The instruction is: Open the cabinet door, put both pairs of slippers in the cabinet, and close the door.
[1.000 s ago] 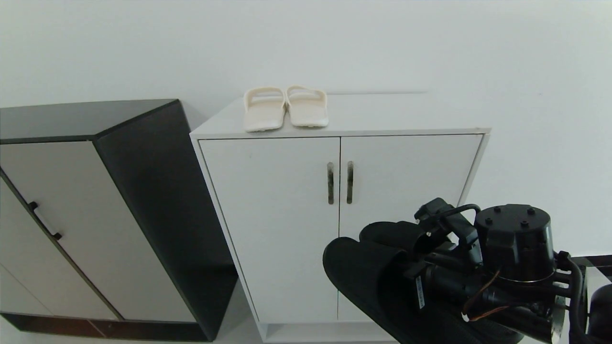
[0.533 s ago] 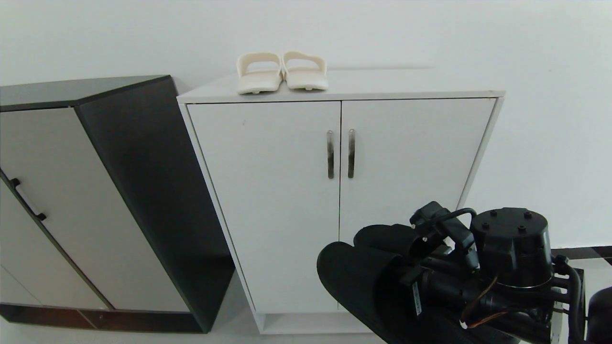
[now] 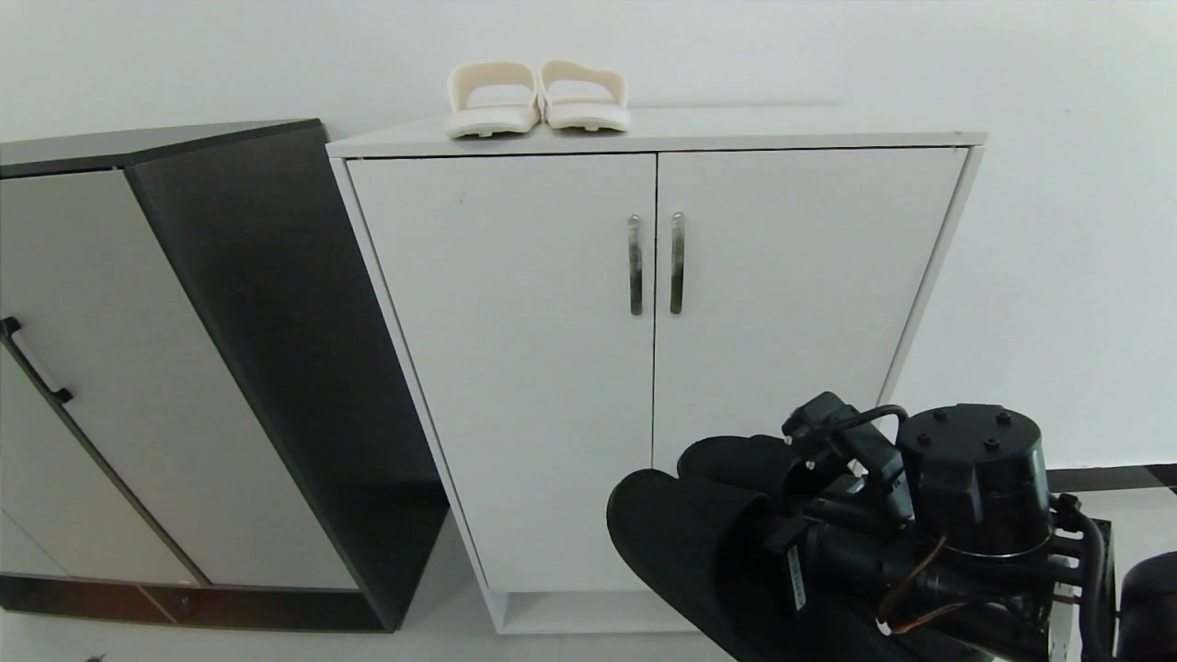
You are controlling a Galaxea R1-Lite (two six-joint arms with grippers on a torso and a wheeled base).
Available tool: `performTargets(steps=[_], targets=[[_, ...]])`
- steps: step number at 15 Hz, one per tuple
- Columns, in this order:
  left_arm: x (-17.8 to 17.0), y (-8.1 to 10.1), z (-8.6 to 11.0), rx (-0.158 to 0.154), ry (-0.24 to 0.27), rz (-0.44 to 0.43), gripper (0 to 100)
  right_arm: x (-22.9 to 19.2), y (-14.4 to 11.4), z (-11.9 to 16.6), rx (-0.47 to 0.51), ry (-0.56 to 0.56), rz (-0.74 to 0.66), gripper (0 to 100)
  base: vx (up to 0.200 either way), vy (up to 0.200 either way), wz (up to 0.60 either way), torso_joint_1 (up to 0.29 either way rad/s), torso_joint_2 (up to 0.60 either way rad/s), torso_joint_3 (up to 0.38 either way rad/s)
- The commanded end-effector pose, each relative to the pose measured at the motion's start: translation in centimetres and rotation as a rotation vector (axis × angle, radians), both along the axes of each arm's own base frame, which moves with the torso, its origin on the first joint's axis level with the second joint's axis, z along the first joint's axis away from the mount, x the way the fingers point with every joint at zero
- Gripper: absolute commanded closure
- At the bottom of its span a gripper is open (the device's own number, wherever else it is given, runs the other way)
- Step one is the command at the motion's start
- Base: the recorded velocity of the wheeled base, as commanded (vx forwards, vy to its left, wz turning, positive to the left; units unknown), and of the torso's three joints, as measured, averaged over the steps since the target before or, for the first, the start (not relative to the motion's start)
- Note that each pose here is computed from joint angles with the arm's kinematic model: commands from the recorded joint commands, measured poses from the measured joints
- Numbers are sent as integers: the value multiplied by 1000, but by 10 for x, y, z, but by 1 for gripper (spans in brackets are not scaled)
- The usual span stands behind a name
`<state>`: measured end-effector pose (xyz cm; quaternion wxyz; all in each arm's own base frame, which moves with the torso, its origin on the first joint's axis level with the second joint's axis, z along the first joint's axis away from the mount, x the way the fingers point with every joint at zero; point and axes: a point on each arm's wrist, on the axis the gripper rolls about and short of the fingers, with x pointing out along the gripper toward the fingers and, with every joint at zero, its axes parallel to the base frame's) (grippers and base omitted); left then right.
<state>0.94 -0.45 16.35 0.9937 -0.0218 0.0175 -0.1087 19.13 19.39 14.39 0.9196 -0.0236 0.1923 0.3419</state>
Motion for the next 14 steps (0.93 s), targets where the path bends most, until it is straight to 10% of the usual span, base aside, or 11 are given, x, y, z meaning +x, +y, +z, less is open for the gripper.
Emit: performTargets(steps=[1,4,7,14], targets=[[73,-10,27,-20,87,-214,0,0,0,0,1,-2,0,100,0,0,0,0,0,0],[117,-25,47,-21,35,-317,0,-2,1,-1,-4,0,5,100,0,0,0,0,0,0],[121,-51,90,-93,-47,-402,0,-2,0,-1,6,-10,1,100,0,0,0,0,0,0],[160,-119,85,-42,112,-502,0,0,1,-6,-4,0,1,100,0,0,0,0,0,0]])
